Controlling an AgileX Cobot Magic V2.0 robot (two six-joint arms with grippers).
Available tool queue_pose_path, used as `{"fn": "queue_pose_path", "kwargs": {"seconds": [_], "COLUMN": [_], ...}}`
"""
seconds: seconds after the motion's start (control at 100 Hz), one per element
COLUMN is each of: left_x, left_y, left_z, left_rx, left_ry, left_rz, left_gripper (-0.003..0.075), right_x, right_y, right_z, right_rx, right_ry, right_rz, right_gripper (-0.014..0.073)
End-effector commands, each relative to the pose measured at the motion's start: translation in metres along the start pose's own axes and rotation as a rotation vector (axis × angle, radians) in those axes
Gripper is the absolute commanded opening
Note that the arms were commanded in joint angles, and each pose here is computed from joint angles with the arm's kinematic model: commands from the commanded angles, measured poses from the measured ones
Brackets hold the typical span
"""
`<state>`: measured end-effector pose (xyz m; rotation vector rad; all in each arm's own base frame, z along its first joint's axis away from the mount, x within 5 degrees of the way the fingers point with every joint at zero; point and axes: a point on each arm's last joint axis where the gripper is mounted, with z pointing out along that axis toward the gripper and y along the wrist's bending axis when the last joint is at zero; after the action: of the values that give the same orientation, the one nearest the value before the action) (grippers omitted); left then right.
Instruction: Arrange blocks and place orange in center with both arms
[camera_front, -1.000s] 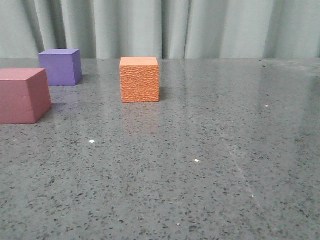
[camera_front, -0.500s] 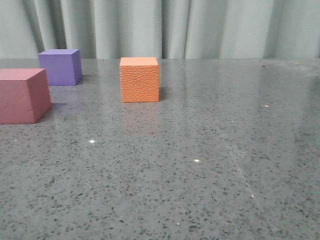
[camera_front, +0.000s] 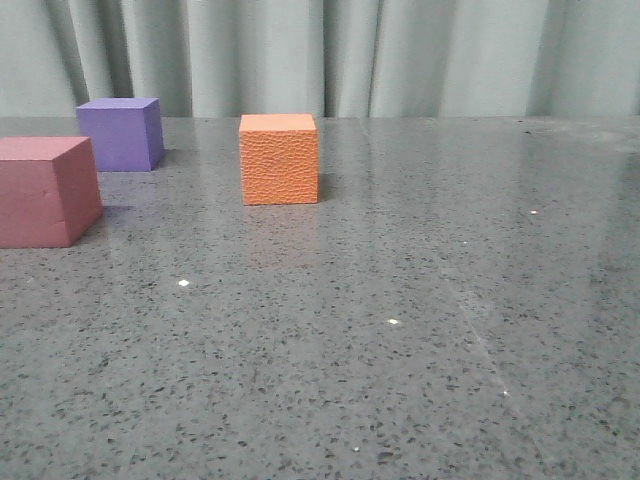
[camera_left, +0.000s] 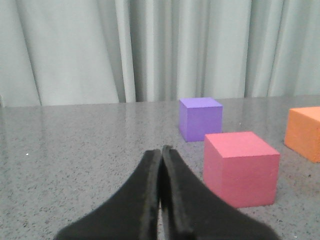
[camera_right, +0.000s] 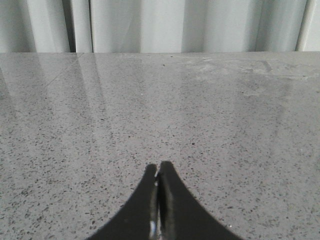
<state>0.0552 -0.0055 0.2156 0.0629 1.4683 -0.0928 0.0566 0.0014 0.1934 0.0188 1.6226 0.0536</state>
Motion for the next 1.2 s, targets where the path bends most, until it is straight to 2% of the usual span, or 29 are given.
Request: {"fn": "queue_pose_path", "kwargs": {"seconds": [0.0,0.09,0.25,0.49,0.56,0.77,0.98,1.08,1.15,1.19], "left_x": [-0.007,-0.021,-0.071,-0.145,-0.16,-0.179,-0.185,-0.186,-0.187,-0.187], "left_y": [-0.001,0.001,0.001,-0.001,-0.001,-0.001,-0.001,-0.001,-0.001,-0.001], "left_z": [-0.003,-0.001,0.009,0.058,0.075,0.114,0.126,0.127,0.127,0.127], "left_rx": [0.008,-0.012,-0.029,-0.047,-0.052,-0.055,-0.052,-0.044,-0.043,-0.043], "left_ry": [-0.071,0.021,0.101,0.349,0.375,0.394,0.383,0.37,0.358,0.354], "left_rz": [-0.061,-0.1,-0.114,-0.181,-0.176,-0.174,-0.167,-0.138,-0.138,-0.138], "left_gripper": [-0.0019,-0.0019,-0.0019,-0.0019,-0.0019,-0.0019,-0.0014,0.0062,0.0184,0.0292], "right_x": [-0.014,-0.014,-0.014,-0.014,-0.014,-0.014,-0.014,-0.014,-0.014,-0.014], "right_y": [0.0,0.0,0.0,0.0,0.0,0.0,0.0,0.0,0.0,0.0], "right_z": [-0.003,-0.003,-0.003,-0.003,-0.003,-0.003,-0.003,-0.003,-0.003,-0.003], "right_rx": [0.002,0.002,0.002,0.002,0.002,0.002,0.002,0.002,0.002,0.002], "right_ry": [-0.128,-0.128,-0.128,-0.128,-0.128,-0.128,-0.128,-0.128,-0.128,-0.128], "right_rz": [-0.007,-0.007,-0.007,-0.007,-0.007,-0.007,-0.007,-0.007,-0.007,-0.007], "right_gripper": [-0.0067,-0.0067,-0.0067,-0.0067,-0.0067,-0.0067,-0.0067,-0.0067,-0.0067,-0.0067]}}
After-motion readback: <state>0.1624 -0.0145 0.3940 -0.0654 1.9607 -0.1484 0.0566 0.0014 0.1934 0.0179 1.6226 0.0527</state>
